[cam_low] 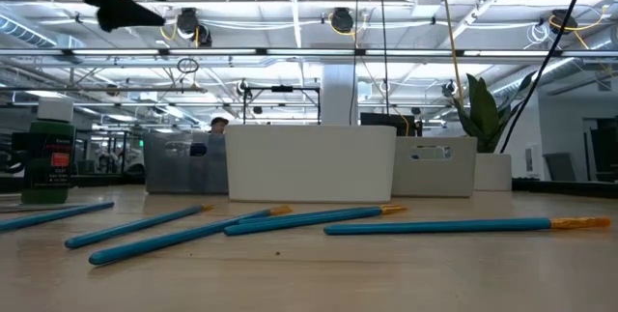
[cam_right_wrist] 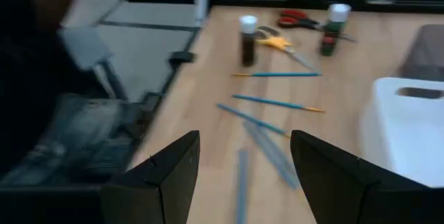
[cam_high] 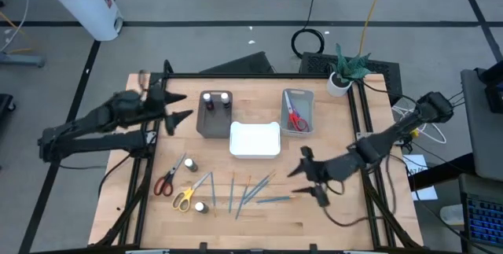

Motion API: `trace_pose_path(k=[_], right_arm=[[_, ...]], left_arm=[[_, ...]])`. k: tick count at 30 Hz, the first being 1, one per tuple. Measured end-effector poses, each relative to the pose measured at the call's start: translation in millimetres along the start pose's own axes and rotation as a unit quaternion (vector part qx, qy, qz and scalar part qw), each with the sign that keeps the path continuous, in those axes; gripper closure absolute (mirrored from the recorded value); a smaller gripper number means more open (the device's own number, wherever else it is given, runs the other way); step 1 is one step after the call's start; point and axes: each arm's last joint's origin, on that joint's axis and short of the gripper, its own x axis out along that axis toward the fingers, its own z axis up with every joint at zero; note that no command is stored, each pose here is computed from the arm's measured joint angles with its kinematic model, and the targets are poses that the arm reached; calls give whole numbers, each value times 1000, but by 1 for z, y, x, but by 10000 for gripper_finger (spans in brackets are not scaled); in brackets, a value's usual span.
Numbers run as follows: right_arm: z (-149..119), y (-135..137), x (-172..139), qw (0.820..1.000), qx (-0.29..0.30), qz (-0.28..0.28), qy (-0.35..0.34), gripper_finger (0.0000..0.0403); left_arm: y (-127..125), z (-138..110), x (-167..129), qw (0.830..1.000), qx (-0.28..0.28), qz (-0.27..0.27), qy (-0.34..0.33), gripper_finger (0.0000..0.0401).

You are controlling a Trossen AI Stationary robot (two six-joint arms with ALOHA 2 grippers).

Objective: Pick & Place Paint Supplies
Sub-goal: Put the blue paint brush into the white bin

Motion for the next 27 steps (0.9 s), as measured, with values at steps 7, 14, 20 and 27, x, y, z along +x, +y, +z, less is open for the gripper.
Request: trace_pose_path(k=[7, 14, 20, 27], right_arm=[[-33, 26, -2, 998, -27, 55, 25, 186], [-78, 21, 20, 999, -5, 30, 19, 186], [-114, 16, 45, 996, 1, -20, 89, 186], [-144, 15, 68, 986, -29, -46, 159, 186]], left_arm=[[5, -29, -20, 999, -6, -16, -46, 77], [6, -33, -22, 998, -23, -18, -51, 77], [6, -33, -22, 998, -19, -18, -51, 77], [6, -33, -22, 998, -22, -18, -51, 77]])
